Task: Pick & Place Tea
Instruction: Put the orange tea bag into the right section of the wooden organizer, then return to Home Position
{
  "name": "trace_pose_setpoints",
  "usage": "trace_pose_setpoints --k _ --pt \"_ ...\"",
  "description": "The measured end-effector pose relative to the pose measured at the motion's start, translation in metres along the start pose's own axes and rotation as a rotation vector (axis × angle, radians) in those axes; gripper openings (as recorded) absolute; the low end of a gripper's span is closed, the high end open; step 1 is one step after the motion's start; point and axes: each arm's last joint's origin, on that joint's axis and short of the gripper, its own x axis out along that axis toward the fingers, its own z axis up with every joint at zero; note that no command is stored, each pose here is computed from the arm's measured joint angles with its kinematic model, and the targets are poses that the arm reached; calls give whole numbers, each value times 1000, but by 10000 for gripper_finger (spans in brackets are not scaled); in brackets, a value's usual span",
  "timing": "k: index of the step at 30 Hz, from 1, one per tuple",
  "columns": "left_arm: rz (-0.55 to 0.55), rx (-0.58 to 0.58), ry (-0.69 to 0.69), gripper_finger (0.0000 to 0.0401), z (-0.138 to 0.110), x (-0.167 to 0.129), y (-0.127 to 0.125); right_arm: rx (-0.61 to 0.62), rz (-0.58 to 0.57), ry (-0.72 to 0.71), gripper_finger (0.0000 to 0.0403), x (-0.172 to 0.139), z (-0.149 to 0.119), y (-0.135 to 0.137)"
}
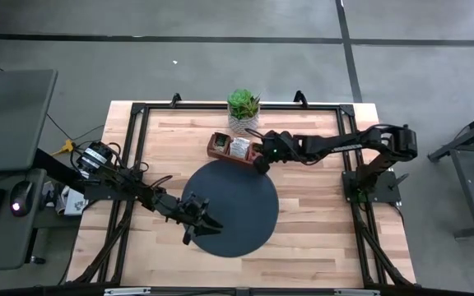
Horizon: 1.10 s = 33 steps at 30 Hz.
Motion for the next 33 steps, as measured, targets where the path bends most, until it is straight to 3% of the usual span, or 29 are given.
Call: trace_pose_setpoints --k 11,21,26,33 --pt "-32 22 26 114 -1 0 -1 12 49 28 24 -1 0 1" --pt "-33 71 23 114 -1 -2 0 74 87 23 155 -8 4 0" --pt "17 77 5 114 1 -27 5 77 103 17 194 -28 9 -2" --pt "143 71 -123 114 10 -89 18 -44 112 19 175 -81 -3 10"
